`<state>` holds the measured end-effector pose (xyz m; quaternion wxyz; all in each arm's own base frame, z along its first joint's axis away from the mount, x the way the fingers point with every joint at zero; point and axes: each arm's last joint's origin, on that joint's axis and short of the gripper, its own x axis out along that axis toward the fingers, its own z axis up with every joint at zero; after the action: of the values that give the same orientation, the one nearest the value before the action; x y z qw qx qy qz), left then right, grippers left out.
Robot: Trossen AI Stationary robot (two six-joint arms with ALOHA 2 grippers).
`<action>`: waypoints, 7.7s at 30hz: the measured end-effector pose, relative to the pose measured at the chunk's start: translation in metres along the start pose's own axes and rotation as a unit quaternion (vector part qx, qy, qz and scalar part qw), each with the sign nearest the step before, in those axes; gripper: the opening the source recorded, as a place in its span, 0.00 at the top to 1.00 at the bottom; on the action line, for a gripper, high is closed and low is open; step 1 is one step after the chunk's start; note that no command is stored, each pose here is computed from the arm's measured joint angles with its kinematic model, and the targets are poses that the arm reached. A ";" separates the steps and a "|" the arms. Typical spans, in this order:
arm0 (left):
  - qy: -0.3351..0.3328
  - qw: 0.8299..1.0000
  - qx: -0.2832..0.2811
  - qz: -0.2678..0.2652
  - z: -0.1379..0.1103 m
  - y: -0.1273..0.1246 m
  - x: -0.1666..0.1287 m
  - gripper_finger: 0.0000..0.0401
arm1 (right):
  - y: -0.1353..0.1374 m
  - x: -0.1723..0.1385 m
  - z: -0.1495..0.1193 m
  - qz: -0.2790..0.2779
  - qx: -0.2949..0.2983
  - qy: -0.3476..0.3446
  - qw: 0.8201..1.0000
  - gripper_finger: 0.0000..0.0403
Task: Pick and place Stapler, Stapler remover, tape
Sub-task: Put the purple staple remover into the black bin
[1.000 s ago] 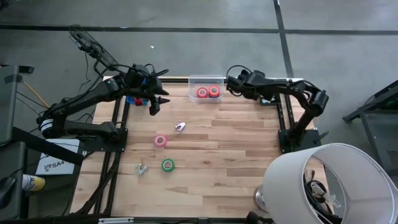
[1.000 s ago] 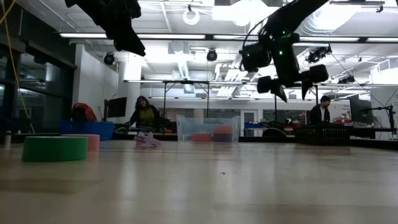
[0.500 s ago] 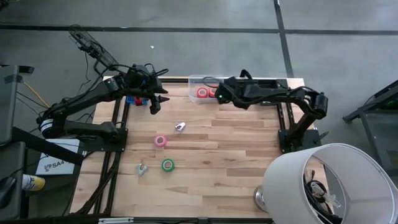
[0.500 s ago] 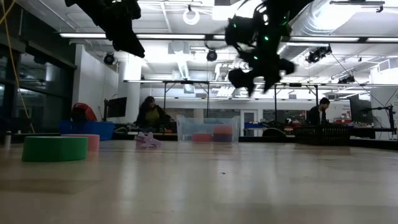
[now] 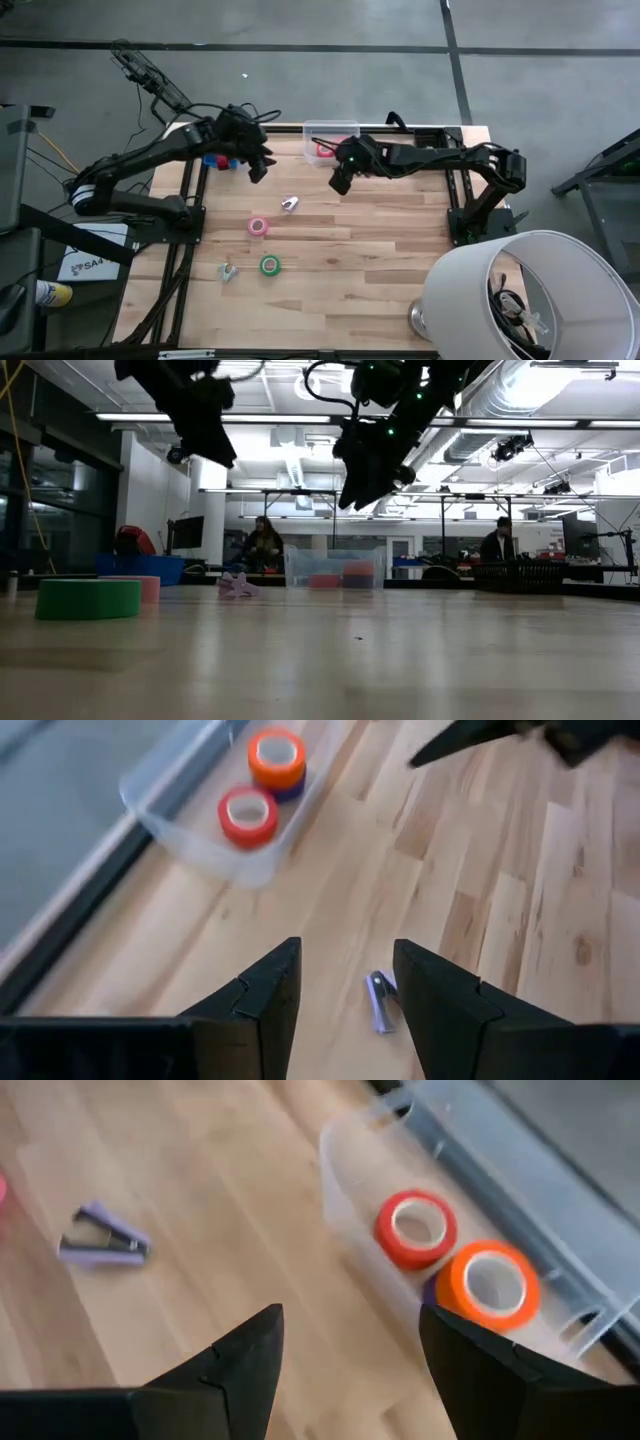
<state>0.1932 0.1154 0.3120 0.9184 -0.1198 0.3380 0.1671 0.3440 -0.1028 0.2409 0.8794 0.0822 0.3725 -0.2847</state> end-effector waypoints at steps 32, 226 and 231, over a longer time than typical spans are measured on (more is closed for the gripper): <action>0.254 0.946 -0.204 -0.007 -0.042 -0.024 0.140 0.10 | -0.029 -0.099 -0.002 0.004 -0.078 0.014 0.997 0.44; 0.040 0.982 0.150 -0.112 0.106 -0.088 0.114 0.79 | -0.007 -0.074 0.015 0.195 -0.178 -0.070 0.962 0.78; 0.040 0.982 0.147 -0.111 0.106 -0.088 0.114 0.79 | -0.007 -0.074 0.015 0.194 -0.172 -0.070 0.963 0.77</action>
<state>0.3709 0.0957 0.3253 0.9247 -0.0267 0.3796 0.0073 0.3077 -0.0813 0.3038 0.9424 -0.0202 0.3308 -0.0455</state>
